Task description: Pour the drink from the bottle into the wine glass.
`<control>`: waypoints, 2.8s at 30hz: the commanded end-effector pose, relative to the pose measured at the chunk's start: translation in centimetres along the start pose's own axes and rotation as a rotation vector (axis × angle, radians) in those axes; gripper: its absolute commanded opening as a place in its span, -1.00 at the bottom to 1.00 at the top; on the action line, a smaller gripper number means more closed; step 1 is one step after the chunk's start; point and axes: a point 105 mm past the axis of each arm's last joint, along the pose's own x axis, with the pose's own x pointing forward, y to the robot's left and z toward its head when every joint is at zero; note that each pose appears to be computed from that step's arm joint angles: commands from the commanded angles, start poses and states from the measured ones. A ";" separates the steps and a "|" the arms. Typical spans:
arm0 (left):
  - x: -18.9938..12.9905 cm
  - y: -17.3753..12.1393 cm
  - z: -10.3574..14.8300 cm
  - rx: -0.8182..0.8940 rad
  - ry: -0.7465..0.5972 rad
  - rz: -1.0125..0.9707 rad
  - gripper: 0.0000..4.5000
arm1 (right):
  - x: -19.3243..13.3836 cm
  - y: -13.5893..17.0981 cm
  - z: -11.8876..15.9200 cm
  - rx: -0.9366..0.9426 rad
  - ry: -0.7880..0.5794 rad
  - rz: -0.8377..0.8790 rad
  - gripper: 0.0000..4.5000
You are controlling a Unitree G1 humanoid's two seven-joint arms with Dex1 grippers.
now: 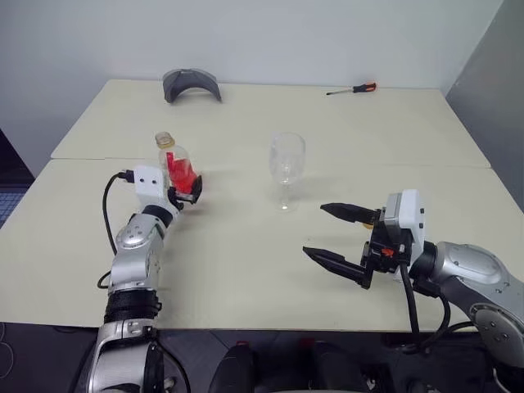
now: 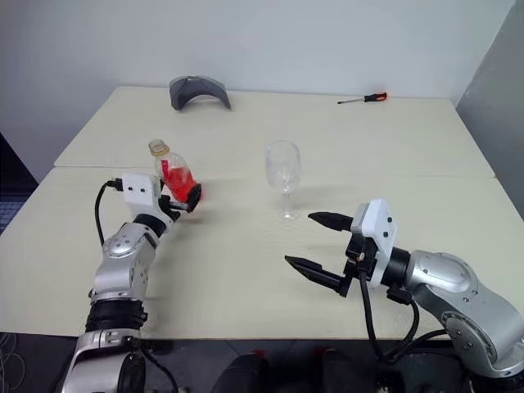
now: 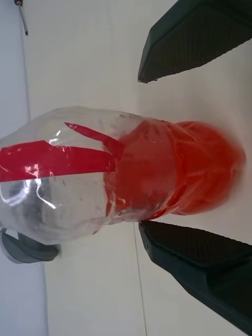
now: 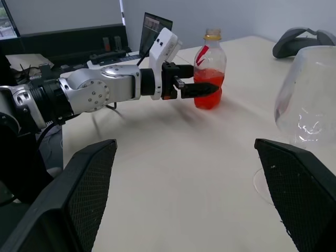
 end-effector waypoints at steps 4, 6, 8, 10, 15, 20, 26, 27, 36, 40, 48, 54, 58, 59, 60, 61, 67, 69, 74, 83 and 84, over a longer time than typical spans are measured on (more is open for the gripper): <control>2.2 0.3 2.2 0.057 -0.075 -0.013 1.00 | 0.4 0.6 0.8 -0.035 -0.025 0.015 0.99; 2.7 0.2 2.2 0.058 -0.079 -0.011 1.00 | 0.5 0.5 0.8 -0.034 -0.026 0.011 0.99; 3.1 0.2 2.2 0.059 -0.083 -0.009 1.00 | 0.5 0.4 0.8 -0.034 -0.028 0.006 0.99; 3.3 0.3 2.2 0.058 -0.088 -0.004 1.00 | 0.6 0.3 0.9 -0.032 -0.030 0.003 0.99; 3.7 0.3 2.1 0.053 -0.097 -0.005 0.91 | 0.6 0.3 0.9 -0.028 -0.030 -0.004 1.00; 3.6 0.3 2.0 0.049 -0.103 -0.015 0.31 | 0.6 0.1 0.9 -0.029 -0.032 -0.009 1.00; 3.5 -0.2 2.2 0.055 -0.108 -0.044 -0.31 | 0.8 -0.4 1.0 -0.032 -0.041 -0.023 1.00; 3.6 -0.4 2.5 0.055 -0.112 -0.054 -0.36 | 0.8 -0.5 1.0 -0.034 -0.043 -0.026 1.00; 5.0 -3.8 7.6 0.136 -0.140 -0.282 -0.45 | 1.0 -2.8 2.3 -0.054 -0.071 -0.109 1.00; 6.1 -6.3 11.0 0.259 -0.158 -0.457 -0.45 | 1.3 -4.9 3.6 -0.079 -0.085 -0.165 1.00; 7.2 -8.0 12.9 0.345 -0.170 -0.568 -0.47 | 2.5 -7.2 4.3 -0.049 -0.096 -0.207 1.00; 6.9 -7.5 13.7 0.439 -0.184 -0.611 -0.47 | 3.9 -8.1 4.0 -0.076 -0.059 -0.184 1.00; 6.3 -6.7 14.9 0.562 -0.237 -0.617 -0.47 | 5.2 -8.5 3.6 -0.089 -0.036 -0.186 1.00; 6.1 -6.3 15.1 0.587 -0.245 -0.614 -0.47 | 5.6 -8.7 3.4 -0.092 -0.026 -0.192 1.00; 6.0 -6.2 15.2 0.602 -0.252 -0.612 -0.47 | 5.7 -8.8 3.3 -0.090 -0.023 -0.193 1.00; 5.9 -5.9 15.5 0.613 -0.264 -0.605 -0.47 | 5.7 -9.1 3.1 -0.088 -0.022 -0.196 1.00; 5.1 -4.9 17.0 0.770 -0.317 -0.595 -0.47 | 6.8 -10.2 3.4 -0.085 -0.035 -0.211 1.00; 5.0 -4.7 17.3 0.812 -0.321 -0.593 -0.47 | 7.3 -10.3 3.6 -0.082 -0.041 -0.209 1.00; 5.0 -4.8 17.8 0.859 -0.329 -0.595 -0.47 | 7.7 -10.0 3.8 -0.089 -0.044 -0.193 1.00; 4.9 -7.3 17.8 0.990 -0.369 -0.686 -0.47 | 6.8 -9.8 4.1 -0.092 -0.037 -0.213 1.00; 4.9 -7.5 17.9 1.003 -0.376 -0.693 -0.47 | 6.8 -9.8 4.1 -0.090 -0.037 -0.215 1.00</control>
